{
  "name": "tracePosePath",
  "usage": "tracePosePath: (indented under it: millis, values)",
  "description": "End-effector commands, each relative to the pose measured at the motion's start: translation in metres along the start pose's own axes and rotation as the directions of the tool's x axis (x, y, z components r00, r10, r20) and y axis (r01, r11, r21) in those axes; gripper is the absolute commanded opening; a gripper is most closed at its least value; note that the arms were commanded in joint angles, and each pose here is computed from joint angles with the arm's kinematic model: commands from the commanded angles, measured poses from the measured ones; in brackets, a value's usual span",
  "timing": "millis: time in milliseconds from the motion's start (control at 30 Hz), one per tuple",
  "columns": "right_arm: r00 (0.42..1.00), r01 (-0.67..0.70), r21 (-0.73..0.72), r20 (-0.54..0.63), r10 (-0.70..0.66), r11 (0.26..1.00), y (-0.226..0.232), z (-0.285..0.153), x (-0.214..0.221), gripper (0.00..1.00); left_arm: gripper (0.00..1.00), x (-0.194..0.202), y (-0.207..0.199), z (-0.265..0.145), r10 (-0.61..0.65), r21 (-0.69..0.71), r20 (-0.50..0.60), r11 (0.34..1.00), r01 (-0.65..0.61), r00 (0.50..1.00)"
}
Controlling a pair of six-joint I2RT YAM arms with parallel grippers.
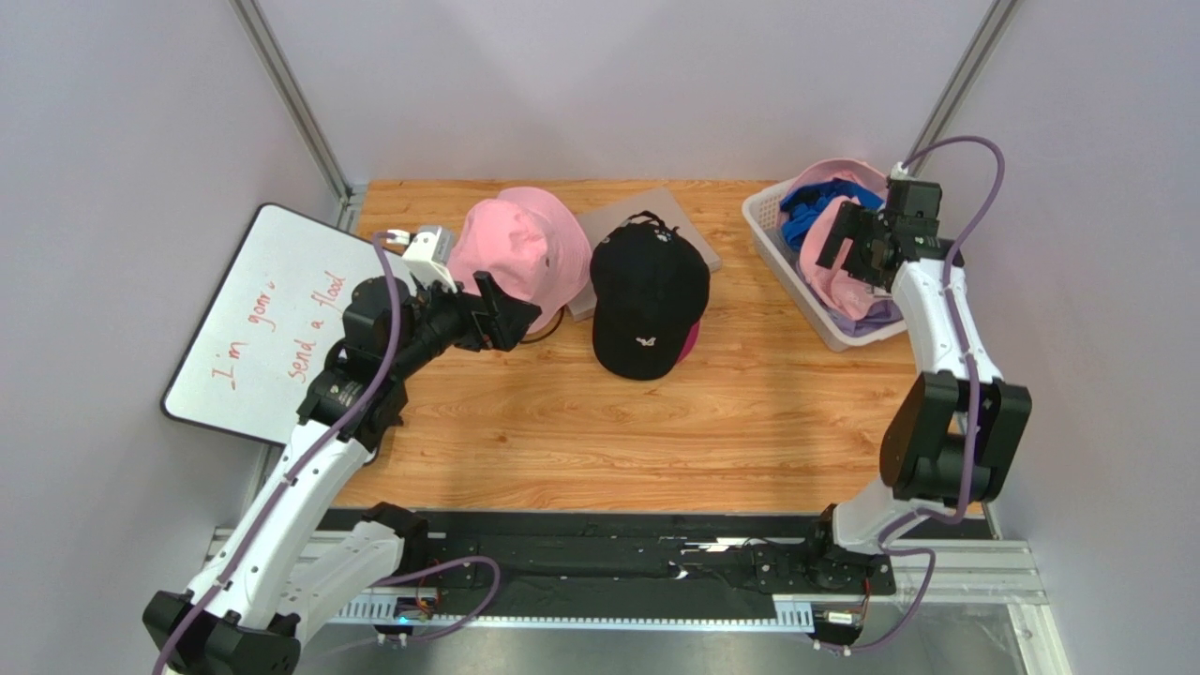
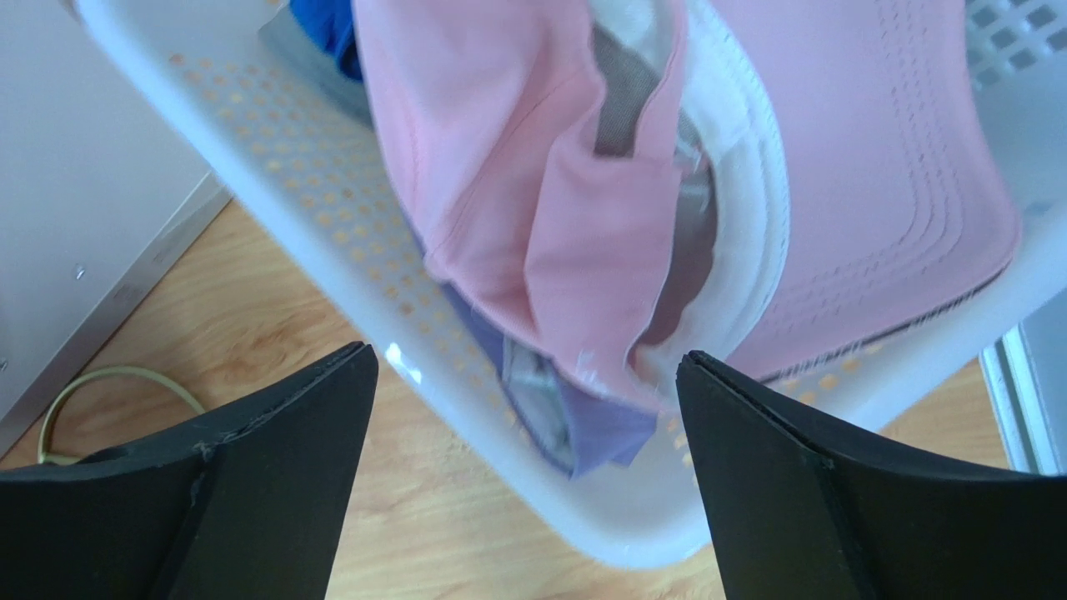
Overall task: Stack the hats
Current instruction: Pick up the hat from the bin.
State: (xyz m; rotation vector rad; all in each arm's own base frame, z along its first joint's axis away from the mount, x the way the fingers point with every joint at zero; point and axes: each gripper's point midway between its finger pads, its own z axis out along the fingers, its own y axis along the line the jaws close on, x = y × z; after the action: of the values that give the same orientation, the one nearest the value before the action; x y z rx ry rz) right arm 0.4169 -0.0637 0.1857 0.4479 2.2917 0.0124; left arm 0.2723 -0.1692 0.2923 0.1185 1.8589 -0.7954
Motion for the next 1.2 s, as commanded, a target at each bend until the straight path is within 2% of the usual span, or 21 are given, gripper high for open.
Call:
tracePosePath:
  millis: [0,100,233,333,433,500,633,667,833,1033,1167]
  values:
    - [0.996,0.016,0.030,0.092,-0.019,0.999,-0.010,0.020,-0.048,0.95,1.00,-0.010,-0.002,-0.009,0.030,-0.005,0.015,1.000,-0.030,0.999]
    - [1.000,0.017,0.035,0.000,-0.017,0.999,-0.015,0.042,-0.030,0.93,1.00,-0.008,0.000,-0.008,0.029,-0.010,0.013,1.000,-0.029,1.000]
    - [0.996,-0.020,-0.037,-0.092,0.016,0.999,-0.002,0.055,0.002,0.89,1.00,-0.007,-0.002,-0.007,0.025,0.001,-0.004,1.000,-0.025,1.000]
    - [0.991,-0.039,-0.076,-0.129,0.029,0.996,0.005,0.054,0.021,0.85,1.00,-0.005,-0.005,-0.007,0.020,0.013,-0.015,1.000,-0.020,1.000]
    - [0.994,-0.041,-0.145,-0.106,0.026,0.989,0.019,0.044,0.021,0.78,1.00,-0.005,-0.006,-0.010,0.022,0.013,-0.019,1.000,-0.022,1.000]
    - [0.995,-0.045,-0.156,-0.098,0.030,0.987,0.022,0.039,0.022,0.63,1.00,-0.007,-0.007,-0.012,0.026,0.017,-0.015,1.000,-0.026,1.000]
    - [0.998,-0.045,-0.123,-0.057,0.038,0.991,0.019,0.018,0.010,0.07,1.00,-0.007,-0.009,-0.016,0.030,0.015,-0.022,0.999,-0.030,0.999]
    - [0.998,-0.040,-0.110,-0.047,0.035,0.993,0.018,0.012,0.005,0.03,1.00,-0.009,-0.010,-0.017,0.036,0.017,-0.018,0.999,-0.036,0.999]
    - [0.996,-0.020,-0.062,0.090,0.025,0.998,0.012,-0.040,-0.039,0.00,1.00,-0.011,-0.011,-0.019,0.048,0.019,-0.022,0.999,-0.047,0.999]
    - [0.938,0.065,-0.163,0.346,-0.005,0.985,0.037,-0.145,-0.111,0.00,1.00,-0.021,-0.031,-0.027,0.096,0.098,-0.035,0.991,-0.092,0.995]
    - [0.930,0.125,-0.273,0.366,-0.017,0.954,0.060,-0.185,-0.118,0.00,1.00,-0.044,-0.047,-0.041,0.197,0.136,0.005,0.971,-0.196,0.980]
